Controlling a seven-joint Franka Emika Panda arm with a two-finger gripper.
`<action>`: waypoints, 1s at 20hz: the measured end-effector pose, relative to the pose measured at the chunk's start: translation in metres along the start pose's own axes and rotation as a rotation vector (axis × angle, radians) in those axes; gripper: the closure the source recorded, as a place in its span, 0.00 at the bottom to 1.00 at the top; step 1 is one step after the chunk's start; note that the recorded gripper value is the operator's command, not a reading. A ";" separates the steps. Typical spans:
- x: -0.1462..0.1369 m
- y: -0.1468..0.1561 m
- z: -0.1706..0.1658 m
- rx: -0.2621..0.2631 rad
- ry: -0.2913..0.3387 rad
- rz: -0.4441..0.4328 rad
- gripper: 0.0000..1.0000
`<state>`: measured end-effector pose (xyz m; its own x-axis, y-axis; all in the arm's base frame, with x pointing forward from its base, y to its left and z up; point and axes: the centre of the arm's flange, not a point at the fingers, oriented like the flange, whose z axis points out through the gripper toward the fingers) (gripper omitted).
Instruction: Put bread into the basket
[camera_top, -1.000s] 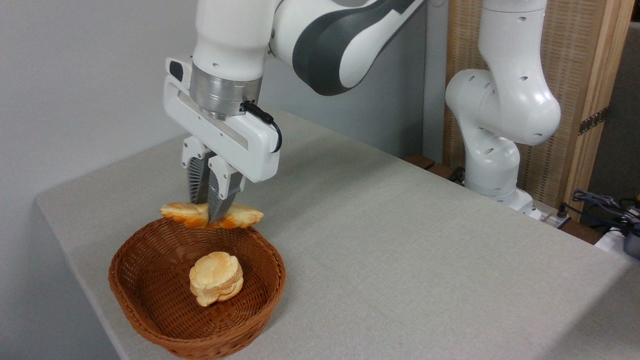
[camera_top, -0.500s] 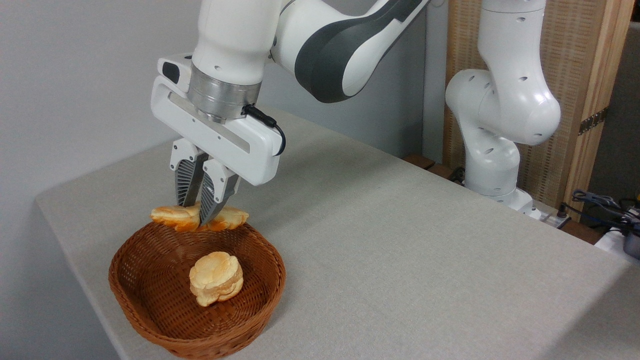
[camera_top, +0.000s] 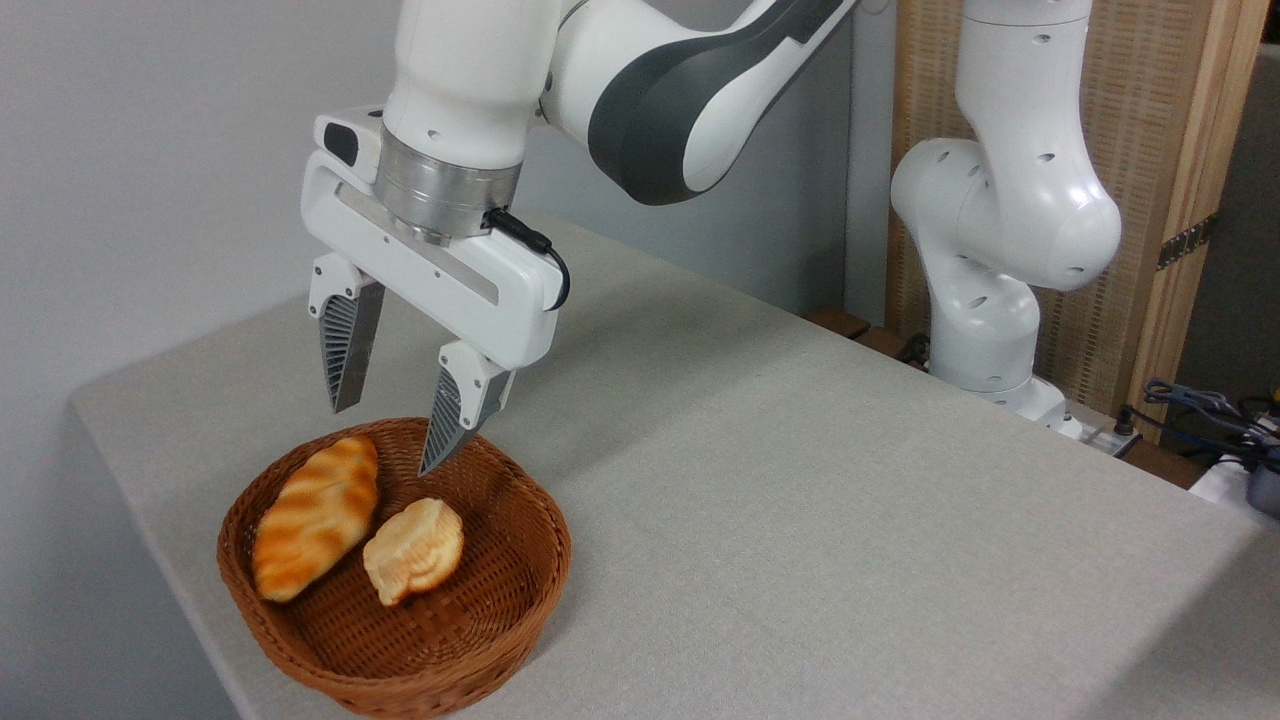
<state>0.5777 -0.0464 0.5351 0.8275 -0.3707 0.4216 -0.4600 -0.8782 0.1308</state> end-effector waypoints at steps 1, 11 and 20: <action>0.000 0.000 0.000 0.003 -0.007 0.005 0.00; -0.026 0.008 -0.012 0.050 -0.310 0.188 0.00; -0.038 0.008 -0.016 -0.042 -0.393 0.399 0.00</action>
<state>0.5370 -0.0345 0.5345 0.6410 -0.7633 0.0809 -0.7676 -0.6373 0.0690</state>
